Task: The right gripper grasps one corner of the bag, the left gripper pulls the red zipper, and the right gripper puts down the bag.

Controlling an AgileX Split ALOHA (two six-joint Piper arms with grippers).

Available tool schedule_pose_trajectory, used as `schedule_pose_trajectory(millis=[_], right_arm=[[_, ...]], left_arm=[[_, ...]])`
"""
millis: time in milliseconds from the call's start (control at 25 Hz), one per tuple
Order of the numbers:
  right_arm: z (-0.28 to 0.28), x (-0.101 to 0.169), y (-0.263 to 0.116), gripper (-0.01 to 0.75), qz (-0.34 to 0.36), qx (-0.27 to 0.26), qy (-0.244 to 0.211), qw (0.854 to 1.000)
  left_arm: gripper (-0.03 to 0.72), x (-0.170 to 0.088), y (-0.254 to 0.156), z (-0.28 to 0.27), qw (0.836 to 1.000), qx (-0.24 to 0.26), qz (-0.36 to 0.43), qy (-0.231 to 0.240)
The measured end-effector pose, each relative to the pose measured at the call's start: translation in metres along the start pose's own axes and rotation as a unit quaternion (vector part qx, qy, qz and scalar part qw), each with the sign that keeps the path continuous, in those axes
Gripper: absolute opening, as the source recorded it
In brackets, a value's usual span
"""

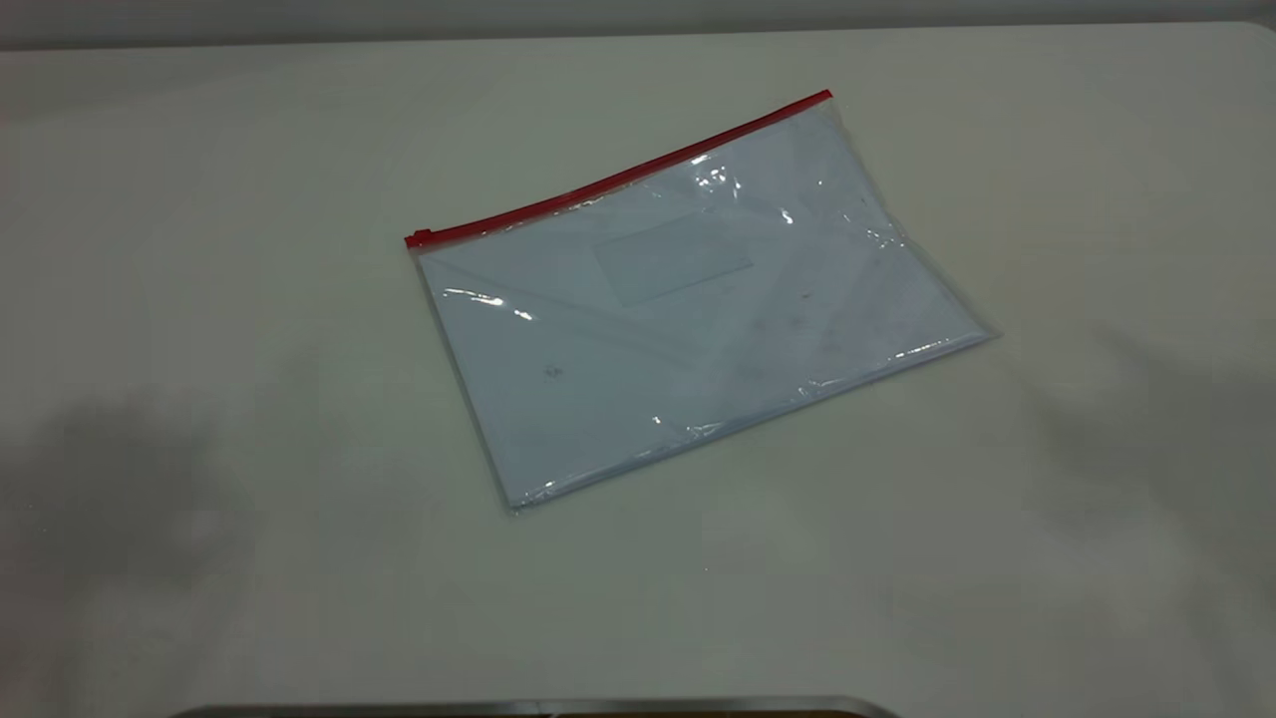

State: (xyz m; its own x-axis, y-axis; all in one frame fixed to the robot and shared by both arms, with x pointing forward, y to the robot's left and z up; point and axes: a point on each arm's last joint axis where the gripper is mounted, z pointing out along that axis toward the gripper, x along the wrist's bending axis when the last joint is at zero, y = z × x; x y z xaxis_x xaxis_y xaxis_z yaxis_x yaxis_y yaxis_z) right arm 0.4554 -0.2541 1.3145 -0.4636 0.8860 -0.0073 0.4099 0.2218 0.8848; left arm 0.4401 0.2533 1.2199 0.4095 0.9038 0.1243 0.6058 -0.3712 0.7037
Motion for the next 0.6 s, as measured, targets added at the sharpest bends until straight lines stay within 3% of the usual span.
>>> schedule_pose_trajectory(millis=[120, 400, 600], right_arm=[[-0.032, 0.015, -0.015, 0.570, 0.012, -0.012, -0.011, 1.000], [-0.067, 0.048, -0.107, 0.570, 0.030, 0.031, -0.006, 0.999], [-0.082, 0.070, -0.178, 0.570, 0.034, 0.044, -0.004, 0.998]], left_arm=[[0.480, -0.005, -0.019, -0.025, 0.999, 0.040, -0.027, 0.000], [0.480, -0.012, -0.041, -0.058, 0.999, 0.003, -0.047, 0.011], [0.480, -0.024, -0.084, -0.067, 0.997, 0.005, -0.072, 0.011]])
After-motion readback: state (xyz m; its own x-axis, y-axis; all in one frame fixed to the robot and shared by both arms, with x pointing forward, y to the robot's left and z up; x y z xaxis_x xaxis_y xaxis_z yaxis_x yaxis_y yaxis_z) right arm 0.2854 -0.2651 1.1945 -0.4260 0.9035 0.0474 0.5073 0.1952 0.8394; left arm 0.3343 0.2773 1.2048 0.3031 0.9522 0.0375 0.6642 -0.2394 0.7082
